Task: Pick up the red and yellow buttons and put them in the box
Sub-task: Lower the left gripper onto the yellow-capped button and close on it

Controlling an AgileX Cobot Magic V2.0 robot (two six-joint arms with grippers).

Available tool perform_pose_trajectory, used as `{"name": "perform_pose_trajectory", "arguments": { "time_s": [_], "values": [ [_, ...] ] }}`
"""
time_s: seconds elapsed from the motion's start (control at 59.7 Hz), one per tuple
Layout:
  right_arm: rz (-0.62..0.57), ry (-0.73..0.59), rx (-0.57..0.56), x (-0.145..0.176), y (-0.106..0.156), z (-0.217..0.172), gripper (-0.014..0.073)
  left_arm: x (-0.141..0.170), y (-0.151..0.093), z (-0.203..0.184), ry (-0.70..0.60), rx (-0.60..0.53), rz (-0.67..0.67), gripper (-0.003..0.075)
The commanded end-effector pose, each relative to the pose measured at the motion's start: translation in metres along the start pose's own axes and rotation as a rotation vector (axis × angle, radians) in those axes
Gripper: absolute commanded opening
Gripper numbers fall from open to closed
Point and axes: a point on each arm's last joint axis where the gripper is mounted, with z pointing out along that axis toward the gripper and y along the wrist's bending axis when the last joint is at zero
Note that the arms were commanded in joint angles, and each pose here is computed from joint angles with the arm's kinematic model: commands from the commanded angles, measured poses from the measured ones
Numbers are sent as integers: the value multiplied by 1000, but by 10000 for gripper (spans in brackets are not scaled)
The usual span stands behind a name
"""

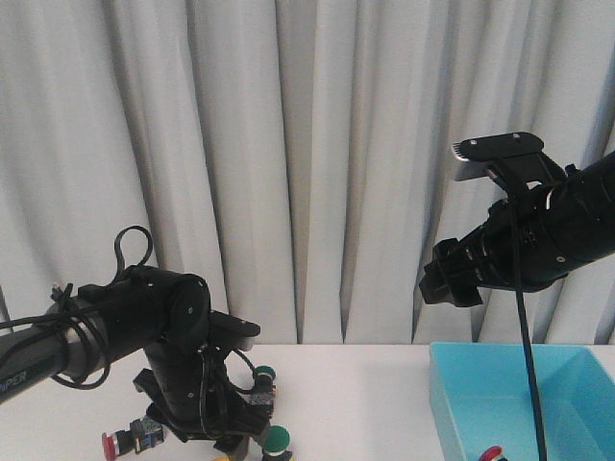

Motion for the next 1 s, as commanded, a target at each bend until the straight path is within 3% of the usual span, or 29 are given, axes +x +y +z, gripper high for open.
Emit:
{"name": "perform_pose_trajectory", "arguments": {
  "time_s": [0.0,0.988],
  "values": [
    [-4,-119,7,-11,2,-27,549,-6,-5,-25,-97,41,17,536],
    [-4,-109,5,-10,3,-27,549,-10,-1,22,-21,16,23,536]
  ]
}}
